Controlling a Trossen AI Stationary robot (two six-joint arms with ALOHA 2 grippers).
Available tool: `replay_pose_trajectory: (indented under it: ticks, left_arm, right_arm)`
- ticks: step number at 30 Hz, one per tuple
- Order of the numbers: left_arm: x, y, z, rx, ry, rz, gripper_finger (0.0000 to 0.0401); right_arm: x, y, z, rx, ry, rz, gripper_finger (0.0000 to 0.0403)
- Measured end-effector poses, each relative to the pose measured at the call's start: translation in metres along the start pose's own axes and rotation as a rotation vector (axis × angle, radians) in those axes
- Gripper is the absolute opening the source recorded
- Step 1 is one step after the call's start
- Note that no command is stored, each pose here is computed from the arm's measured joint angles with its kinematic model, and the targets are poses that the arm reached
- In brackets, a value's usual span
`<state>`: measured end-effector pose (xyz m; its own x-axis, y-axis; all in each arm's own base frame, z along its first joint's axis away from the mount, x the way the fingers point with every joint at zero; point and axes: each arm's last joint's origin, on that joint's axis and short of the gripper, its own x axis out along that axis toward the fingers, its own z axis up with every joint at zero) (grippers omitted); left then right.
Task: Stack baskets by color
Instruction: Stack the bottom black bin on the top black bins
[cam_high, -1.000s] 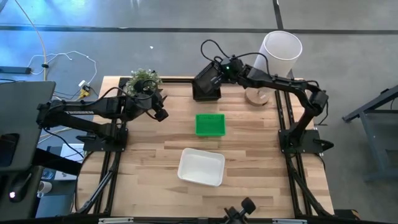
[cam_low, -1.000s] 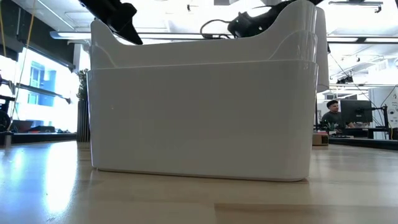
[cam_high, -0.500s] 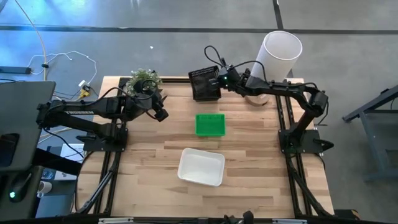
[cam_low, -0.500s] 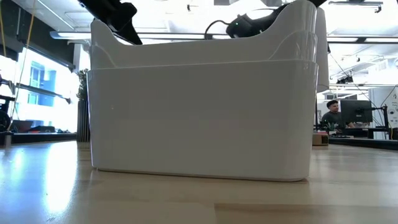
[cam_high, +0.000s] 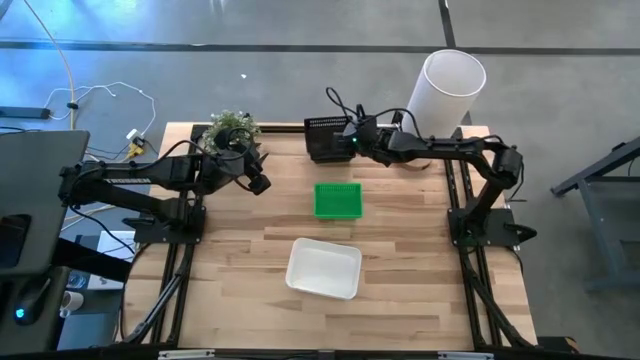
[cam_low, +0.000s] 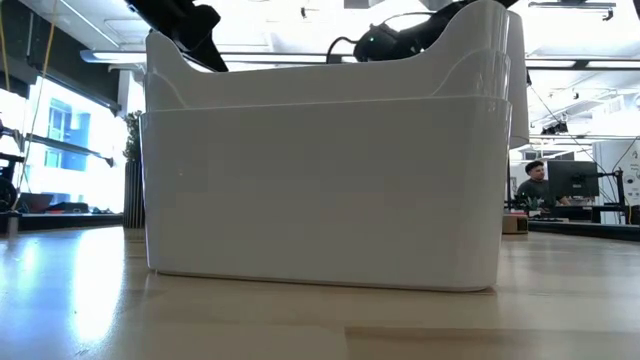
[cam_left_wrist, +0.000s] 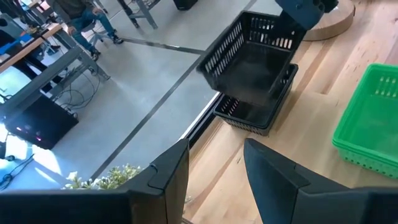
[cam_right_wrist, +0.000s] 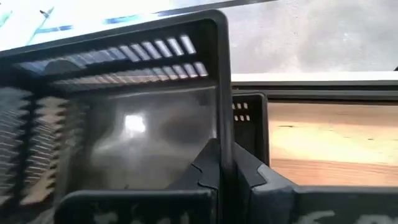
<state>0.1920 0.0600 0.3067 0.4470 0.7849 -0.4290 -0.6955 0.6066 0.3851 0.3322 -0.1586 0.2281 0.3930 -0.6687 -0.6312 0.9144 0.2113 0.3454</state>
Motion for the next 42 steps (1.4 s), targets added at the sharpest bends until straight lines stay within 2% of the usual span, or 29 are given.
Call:
replay_pose_trajectory:
  ticks: [12,19,27,42]
  left_arm:
    - [0.000,0.000,-0.001,0.015,0.011,-0.009,0.0141]
    - [0.000,0.000,-0.001,0.010,0.011,-0.009,0.0141]
    - [0.000,0.000,-0.001,0.008,0.011,-0.009,0.0141]
    - [0.000,0.000,-0.002,0.011,0.014,-0.009,0.0141]
  right_arm:
    - [0.027,-0.012,-0.003,-0.016,0.072,-0.036,0.0000]
    - [0.030,-0.016,0.001,-0.018,0.083,-0.034,0.0000]
    - [0.047,-0.017,-0.012,-0.017,0.124,-0.037,0.0000]
    - [0.051,-0.020,-0.010,-0.031,0.130,-0.033,0.0000]
